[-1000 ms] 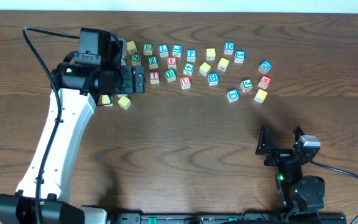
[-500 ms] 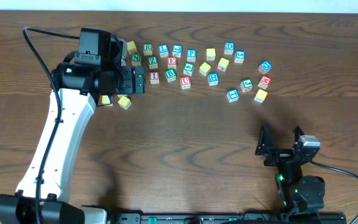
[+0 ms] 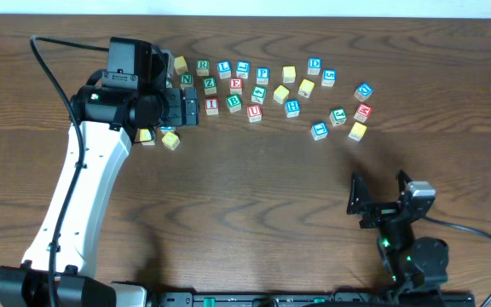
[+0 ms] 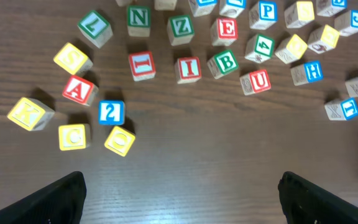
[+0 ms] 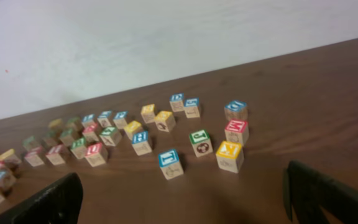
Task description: Spell out NEURIPS
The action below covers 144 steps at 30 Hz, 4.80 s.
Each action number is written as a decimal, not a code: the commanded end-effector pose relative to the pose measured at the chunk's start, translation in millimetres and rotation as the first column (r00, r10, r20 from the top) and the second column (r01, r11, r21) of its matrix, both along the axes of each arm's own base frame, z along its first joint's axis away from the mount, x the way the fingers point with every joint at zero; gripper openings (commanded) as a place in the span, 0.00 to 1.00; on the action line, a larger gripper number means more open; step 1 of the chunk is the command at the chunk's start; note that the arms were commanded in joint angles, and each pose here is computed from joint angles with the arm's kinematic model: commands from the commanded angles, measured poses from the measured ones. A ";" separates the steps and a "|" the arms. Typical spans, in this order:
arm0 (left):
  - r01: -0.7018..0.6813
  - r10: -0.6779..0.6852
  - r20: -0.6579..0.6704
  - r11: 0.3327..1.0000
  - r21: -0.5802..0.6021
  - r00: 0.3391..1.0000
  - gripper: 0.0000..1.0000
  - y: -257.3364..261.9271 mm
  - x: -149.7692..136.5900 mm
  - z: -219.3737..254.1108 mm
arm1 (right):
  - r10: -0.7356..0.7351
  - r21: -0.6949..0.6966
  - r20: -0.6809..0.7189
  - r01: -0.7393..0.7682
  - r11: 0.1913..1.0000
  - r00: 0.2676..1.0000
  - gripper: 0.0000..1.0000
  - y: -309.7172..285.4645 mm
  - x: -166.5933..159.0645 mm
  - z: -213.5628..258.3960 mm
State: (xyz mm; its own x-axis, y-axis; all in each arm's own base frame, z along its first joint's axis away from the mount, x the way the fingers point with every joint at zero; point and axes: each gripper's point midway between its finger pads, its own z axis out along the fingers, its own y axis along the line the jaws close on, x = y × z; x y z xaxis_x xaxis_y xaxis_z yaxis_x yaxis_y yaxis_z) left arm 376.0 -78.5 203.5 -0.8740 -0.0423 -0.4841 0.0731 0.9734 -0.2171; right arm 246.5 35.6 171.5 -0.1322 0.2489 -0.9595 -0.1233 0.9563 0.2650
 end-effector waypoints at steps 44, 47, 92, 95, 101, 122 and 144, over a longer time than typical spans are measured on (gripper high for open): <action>-0.131 0.124 0.103 0.989 0.066 0.987 0.97 45.6 17.5 53.1 | 0.311 0.052 -0.743 -0.412 0.910 0.593 0.99 102.9 218.8 47.1; -0.130 0.123 0.088 0.989 0.069 0.988 0.98 45.6 16.8 49.3 | 0.310 0.053 -0.747 -0.412 0.910 0.589 0.99 103.2 219.9 43.5; -0.155 0.155 -0.018 0.988 0.028 0.988 0.98 36.5 55.4 -10.6 | 0.292 0.049 -0.767 -0.403 0.914 0.571 0.99 103.4 216.5 34.2; -0.155 0.155 -0.011 0.988 0.026 0.988 0.98 36.4 57.1 -9.7 | 0.293 0.052 -0.768 -0.400 0.915 0.570 0.99 103.7 216.2 34.1; -0.155 0.155 0.001 0.988 0.024 0.988 0.98 36.4 59.6 -8.2 | 0.291 0.058 -0.769 -0.391 0.919 0.570 0.99 103.4 216.4 34.1; -0.169 0.169 0.142 0.986 -0.016 0.975 0.98 35.4 82.2 49.5 | 0.287 0.054 -0.769 -0.389 0.920 0.571 0.99 102.8 216.8 34.0; -0.136 0.131 0.125 0.990 0.035 0.983 0.97 7.3 87.0 40.6 | 0.071 -0.019 -0.841 -0.159 0.987 0.537 0.99 68.9 210.6 18.9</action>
State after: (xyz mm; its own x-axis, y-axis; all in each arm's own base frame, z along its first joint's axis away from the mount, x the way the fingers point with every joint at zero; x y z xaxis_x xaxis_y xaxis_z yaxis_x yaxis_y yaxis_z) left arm 457.2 -65.9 253.0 -0.7838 -0.1335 -0.6065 -0.0226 0.9821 -0.1870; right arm 454.6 121.6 194.5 -0.9025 -0.0102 -0.4305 -0.1481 0.9461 0.2880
